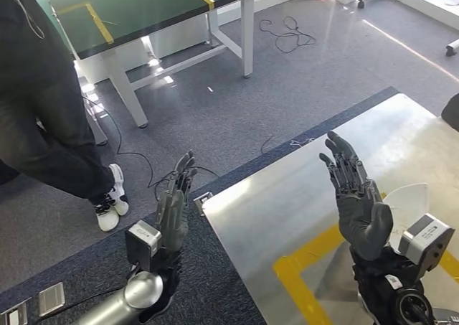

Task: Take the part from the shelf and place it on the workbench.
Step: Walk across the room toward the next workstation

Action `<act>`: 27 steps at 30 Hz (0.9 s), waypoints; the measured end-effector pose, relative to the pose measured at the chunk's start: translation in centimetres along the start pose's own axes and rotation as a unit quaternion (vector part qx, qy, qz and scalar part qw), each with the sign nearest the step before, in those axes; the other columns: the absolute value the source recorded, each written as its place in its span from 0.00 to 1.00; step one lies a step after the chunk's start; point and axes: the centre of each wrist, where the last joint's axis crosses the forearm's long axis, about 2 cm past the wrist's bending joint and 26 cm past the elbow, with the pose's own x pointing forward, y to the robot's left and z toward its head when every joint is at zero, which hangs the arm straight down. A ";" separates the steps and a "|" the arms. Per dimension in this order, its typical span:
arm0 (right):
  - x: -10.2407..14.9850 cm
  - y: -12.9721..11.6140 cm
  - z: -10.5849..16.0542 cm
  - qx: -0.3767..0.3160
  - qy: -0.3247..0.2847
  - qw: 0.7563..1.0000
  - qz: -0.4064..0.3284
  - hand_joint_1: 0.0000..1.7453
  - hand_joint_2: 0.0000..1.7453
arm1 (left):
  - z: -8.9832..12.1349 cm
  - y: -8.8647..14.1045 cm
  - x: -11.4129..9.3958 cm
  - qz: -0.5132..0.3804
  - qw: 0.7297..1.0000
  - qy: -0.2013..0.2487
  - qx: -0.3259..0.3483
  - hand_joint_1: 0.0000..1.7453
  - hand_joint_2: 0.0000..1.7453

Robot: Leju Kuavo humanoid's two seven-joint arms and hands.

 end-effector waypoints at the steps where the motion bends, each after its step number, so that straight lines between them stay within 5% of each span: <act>1: 0.0 0.0 0.0 0.000 0.000 1.000 0.000 0.00 0.00 | 0.0 0.0 0.0 0.000 1.000 0.000 0.000 0.00 0.00; 27: 0.1 0.1 0.2 -0.008 -0.001 1.000 0.003 0.00 0.00 | -0.3 0.2 0.1 0.006 1.000 -0.003 0.003 0.00 0.00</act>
